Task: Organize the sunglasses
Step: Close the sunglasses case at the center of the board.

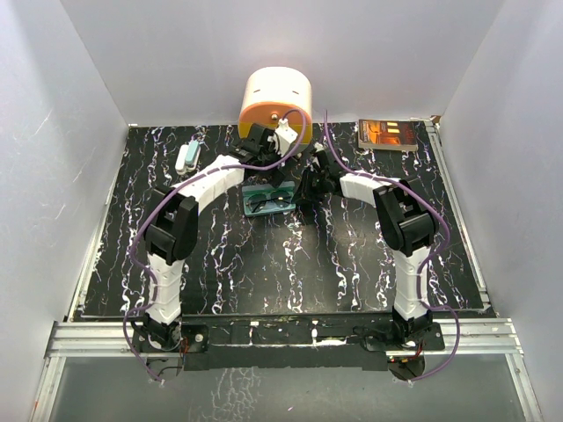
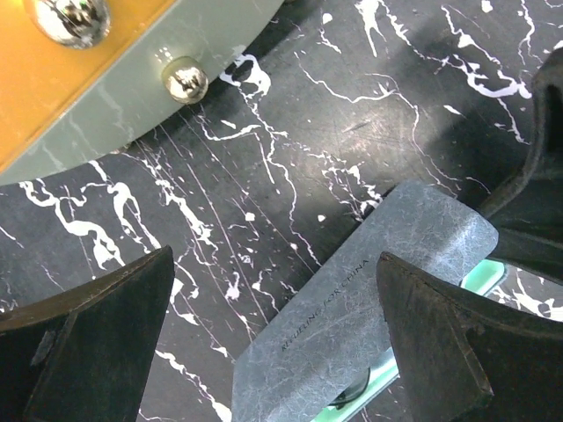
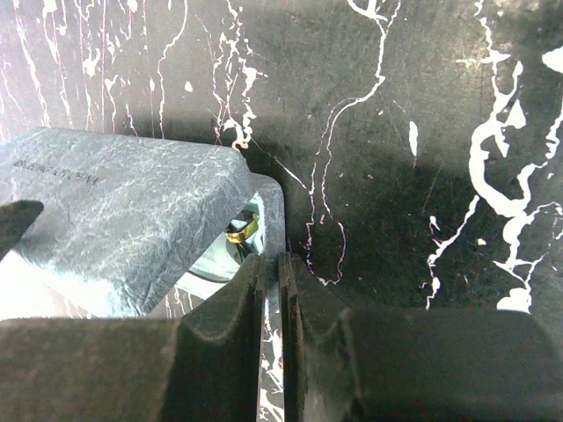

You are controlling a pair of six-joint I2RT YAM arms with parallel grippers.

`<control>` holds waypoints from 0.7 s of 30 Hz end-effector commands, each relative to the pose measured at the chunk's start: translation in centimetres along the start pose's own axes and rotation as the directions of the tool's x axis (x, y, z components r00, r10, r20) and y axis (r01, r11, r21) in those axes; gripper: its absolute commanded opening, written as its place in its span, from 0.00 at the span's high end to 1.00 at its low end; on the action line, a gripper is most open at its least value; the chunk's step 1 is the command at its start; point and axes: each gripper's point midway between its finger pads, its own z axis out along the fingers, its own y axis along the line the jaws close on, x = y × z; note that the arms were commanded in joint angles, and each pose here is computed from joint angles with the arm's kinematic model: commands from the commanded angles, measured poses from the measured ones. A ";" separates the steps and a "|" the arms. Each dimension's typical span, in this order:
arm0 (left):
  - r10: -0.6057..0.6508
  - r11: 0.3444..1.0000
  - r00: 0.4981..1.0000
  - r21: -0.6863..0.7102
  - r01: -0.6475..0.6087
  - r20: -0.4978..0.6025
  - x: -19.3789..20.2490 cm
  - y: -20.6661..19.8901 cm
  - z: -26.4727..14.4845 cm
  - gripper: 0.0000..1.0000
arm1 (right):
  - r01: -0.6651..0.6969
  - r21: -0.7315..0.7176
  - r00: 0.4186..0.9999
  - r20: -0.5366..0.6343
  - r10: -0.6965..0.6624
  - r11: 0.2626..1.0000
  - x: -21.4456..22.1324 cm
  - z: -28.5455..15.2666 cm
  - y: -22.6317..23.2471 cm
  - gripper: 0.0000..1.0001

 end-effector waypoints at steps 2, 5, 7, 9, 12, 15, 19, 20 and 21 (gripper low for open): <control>-0.011 0.992 0.998 0.126 0.019 -0.065 1.9 -3.6 -2.3 0.03 | -0.043 0.031 0.999 0.013 0.043 0.999 1.0 0.7 -0.9 0.92; -0.014 0.991 0.997 0.133 0.024 -0.076 2.4 -3.8 -2.4 0.03 | -0.057 0.023 0.998 0.012 0.056 0.998 1.3 0.7 -0.9 0.92; -0.016 0.989 0.997 0.143 0.027 -0.078 2.5 -4.2 -2.5 0.03 | -0.059 0.012 0.998 0.010 0.059 0.998 1.3 0.7 -0.7 0.92; -0.022 0.987 0.996 0.159 0.034 -0.081 2.7 -4.7 -2.5 0.03 | -0.063 0.004 0.998 0.006 0.063 0.998 1.4 0.8 -0.6 0.92; -0.039 0.980 0.994 0.191 0.057 -0.099 3.2 -5.5 -2.4 0.03 | -0.065 -0.017 0.998 -0.008 0.065 0.998 1.7 0.8 -0.4 0.92; -0.044 0.977 0.994 0.203 0.064 -0.102 3.1 -5.8 -2.3 0.04 | -0.067 -0.037 0.998 -0.011 0.067 0.997 2.1 0.8 -0.2 0.92; -0.040 0.977 0.997 0.204 0.053 -0.070 1.4 -5.8 -2.5 0.04 | -0.067 -0.046 0.998 -0.022 0.066 0.997 2.4 1.0 -0.4 0.92; -0.037 0.977 0.997 0.206 0.049 -0.061 0.8 -5.9 -2.6 0.04 | -0.066 -0.049 0.998 -0.022 0.065 0.997 2.4 1.0 -0.4 0.92; -0.038 0.978 0.998 0.205 0.047 -0.048 0.2 -5.8 -2.7 0.04 | -0.067 -0.051 0.998 -0.023 0.066 0.996 2.5 1.0 -0.5 0.92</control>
